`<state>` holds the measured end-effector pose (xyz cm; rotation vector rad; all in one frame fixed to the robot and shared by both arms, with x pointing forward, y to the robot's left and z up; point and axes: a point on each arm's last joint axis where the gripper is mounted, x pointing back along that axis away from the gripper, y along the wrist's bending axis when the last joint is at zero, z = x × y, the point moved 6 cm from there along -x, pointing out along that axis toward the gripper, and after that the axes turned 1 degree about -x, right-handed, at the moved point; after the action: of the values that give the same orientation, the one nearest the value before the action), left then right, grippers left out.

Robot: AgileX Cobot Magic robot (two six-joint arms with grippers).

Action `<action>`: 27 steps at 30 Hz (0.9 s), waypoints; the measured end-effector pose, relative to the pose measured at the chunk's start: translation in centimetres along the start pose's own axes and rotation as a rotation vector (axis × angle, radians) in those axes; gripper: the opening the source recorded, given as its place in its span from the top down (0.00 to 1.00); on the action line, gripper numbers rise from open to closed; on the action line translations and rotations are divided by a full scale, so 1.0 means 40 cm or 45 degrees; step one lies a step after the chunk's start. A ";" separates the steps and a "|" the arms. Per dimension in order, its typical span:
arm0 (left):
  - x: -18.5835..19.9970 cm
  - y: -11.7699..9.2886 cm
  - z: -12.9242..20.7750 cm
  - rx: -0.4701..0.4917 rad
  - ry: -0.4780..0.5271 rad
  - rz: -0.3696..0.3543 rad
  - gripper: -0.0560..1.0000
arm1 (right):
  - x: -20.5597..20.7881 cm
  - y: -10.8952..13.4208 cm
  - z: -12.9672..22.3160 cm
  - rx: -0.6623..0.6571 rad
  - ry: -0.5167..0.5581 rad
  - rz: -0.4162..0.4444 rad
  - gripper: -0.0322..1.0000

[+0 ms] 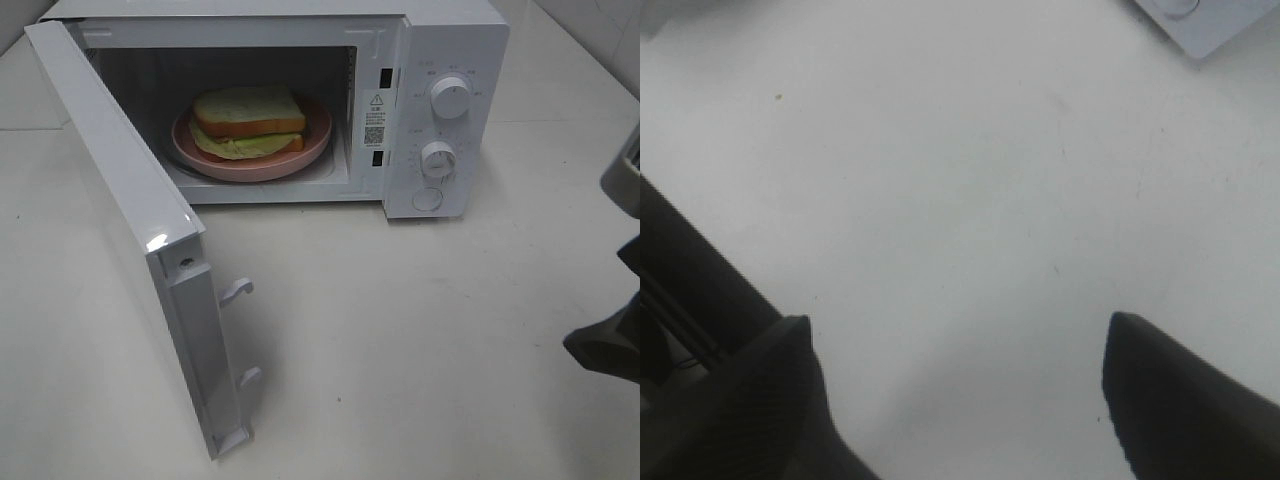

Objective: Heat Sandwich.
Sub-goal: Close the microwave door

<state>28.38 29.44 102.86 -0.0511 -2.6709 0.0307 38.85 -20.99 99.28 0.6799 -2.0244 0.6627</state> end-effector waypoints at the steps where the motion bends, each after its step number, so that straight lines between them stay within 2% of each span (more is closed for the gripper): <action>1: 0.000 0.000 0.000 0.000 0.000 0.000 0.01 | 0.010 0.001 0.015 -0.021 0.026 -0.001 0.22; 8: 0.000 0.000 0.000 0.000 0.000 0.000 0.01 | 0.046 0.006 0.067 -0.121 0.103 -0.002 0.23; 14: 0.000 0.000 0.000 0.000 0.000 0.000 0.01 | 0.077 0.008 0.099 -0.180 0.115 0.005 0.23; 24: 0.000 0.000 0.000 0.000 0.000 0.000 0.01 | 0.148 -0.002 0.151 -0.294 -0.041 0.067 0.23; 27: 0.000 0.000 0.000 0.000 0.000 0.000 0.01 | 0.173 -0.017 0.171 -0.396 -0.107 0.142 0.23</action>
<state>28.38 29.44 102.86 -0.0511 -2.6709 0.0307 32.20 -27.56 102.11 0.4199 -2.1939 0.3741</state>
